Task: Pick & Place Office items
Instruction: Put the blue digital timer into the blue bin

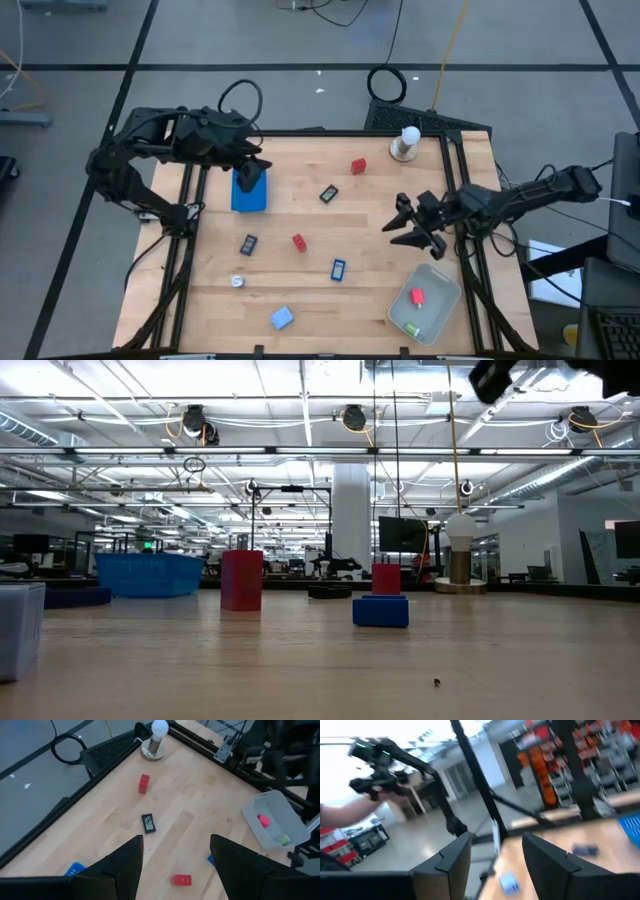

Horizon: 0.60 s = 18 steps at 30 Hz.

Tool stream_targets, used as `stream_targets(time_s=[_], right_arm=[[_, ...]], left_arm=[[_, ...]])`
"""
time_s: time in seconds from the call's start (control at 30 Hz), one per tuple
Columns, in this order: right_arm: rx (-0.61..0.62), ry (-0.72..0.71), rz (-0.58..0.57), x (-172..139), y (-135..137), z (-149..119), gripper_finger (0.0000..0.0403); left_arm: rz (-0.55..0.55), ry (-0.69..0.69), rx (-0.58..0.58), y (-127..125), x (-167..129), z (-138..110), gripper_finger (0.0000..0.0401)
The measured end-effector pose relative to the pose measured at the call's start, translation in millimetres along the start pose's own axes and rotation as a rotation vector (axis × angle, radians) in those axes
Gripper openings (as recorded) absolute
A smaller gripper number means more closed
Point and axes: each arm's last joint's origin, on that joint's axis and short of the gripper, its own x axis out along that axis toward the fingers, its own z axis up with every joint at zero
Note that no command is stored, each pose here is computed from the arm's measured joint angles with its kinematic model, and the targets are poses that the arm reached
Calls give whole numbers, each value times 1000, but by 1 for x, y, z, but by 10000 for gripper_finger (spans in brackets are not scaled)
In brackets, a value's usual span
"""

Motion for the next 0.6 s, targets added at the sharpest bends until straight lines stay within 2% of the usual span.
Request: stream_targets(time_s=[0.13, 0.2, 0.4, 0.6], right_arm=[[22, 155, -40, -1, -11, -9, 161], [4, 210, -44, 1, -11, -4, 160], [-164, 377, -77, 17, -4, 21, 160], [-257, 577, -107, 37, -6, 30, 160]], left_arm=[[-13, -6, -11, -1, -1, 0, 230], [-15, -10, -9, -3, -1, 0, 230], [-28, -7, -2, -8, -2, -3, 230], [-51, 7, 3, -14, -5, -8, 230]])
